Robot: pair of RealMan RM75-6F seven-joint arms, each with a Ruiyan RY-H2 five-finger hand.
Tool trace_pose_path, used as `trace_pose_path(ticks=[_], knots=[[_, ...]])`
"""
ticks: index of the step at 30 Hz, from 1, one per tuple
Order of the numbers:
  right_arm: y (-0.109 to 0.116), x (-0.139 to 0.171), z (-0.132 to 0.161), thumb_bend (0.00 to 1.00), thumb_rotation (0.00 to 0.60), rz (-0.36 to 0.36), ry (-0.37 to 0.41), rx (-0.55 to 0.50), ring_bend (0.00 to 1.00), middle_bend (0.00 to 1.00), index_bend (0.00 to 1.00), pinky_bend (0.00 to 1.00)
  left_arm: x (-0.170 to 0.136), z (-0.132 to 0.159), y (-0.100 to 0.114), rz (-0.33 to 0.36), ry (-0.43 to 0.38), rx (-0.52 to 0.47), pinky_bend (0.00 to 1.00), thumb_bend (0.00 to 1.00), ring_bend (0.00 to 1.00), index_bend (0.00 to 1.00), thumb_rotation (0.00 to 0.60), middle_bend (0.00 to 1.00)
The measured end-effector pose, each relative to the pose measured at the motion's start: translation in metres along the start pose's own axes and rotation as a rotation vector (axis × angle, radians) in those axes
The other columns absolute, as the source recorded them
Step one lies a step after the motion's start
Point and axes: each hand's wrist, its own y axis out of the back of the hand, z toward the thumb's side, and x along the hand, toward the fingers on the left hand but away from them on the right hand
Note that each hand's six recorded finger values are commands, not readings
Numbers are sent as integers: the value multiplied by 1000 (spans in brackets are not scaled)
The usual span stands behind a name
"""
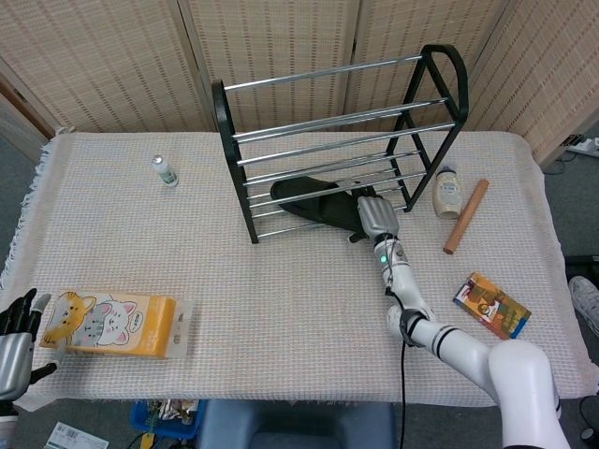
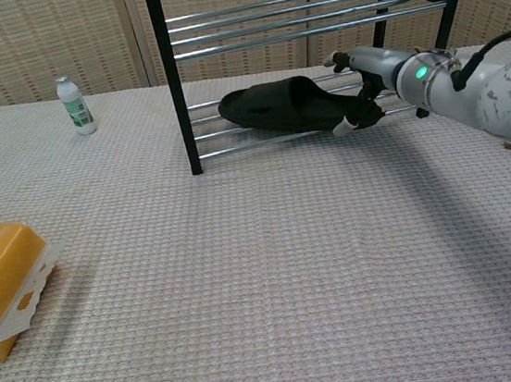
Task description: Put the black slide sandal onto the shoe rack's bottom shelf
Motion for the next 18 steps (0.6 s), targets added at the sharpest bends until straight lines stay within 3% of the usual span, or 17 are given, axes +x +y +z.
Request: trace_pose_path(ticks=[18], knots=[[-16,16,17,0,600,44,96,-15,0,43,0,198,0,0,1,1,0,-2,151,323,0,100,600,0]])
